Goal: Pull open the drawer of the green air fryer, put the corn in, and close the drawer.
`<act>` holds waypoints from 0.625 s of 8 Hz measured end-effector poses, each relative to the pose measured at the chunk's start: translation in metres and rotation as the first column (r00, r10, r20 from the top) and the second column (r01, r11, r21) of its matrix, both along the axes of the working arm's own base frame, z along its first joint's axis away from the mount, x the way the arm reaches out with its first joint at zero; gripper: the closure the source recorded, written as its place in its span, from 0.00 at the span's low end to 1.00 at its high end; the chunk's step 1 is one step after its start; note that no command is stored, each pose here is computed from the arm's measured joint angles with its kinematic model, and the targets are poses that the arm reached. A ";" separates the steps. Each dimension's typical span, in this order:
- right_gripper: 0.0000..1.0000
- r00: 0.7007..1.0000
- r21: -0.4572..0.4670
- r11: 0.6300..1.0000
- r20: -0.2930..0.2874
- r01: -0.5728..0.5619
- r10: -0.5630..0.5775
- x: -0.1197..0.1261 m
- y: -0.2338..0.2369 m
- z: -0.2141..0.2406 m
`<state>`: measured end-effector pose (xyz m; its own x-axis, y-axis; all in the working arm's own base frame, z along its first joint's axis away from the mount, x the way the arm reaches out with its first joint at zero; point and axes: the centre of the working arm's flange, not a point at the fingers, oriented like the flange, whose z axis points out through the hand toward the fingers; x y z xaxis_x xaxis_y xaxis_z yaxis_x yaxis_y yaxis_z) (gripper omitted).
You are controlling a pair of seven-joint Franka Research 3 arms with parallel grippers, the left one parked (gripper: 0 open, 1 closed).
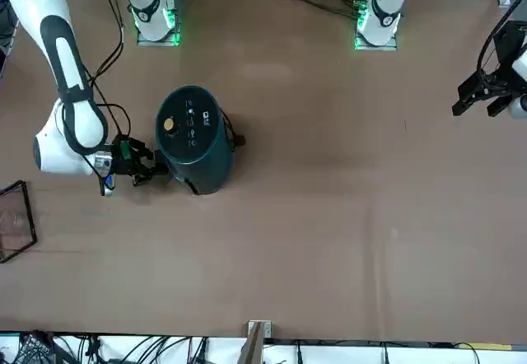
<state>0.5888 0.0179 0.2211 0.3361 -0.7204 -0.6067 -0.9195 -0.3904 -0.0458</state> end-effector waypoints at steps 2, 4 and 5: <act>0.55 1.000 -0.001 1.000 0.001 -0.001 0.001 0.000 0.002 0.000; 0.55 1.000 -0.004 1.000 0.003 -0.011 0.011 0.000 0.008 -0.001; 0.55 1.000 -0.005 1.000 0.002 -0.012 0.012 -0.001 0.009 -0.001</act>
<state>0.5883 0.0270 0.2198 0.3461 -0.7193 -0.6023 -0.9147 -0.4015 -0.0462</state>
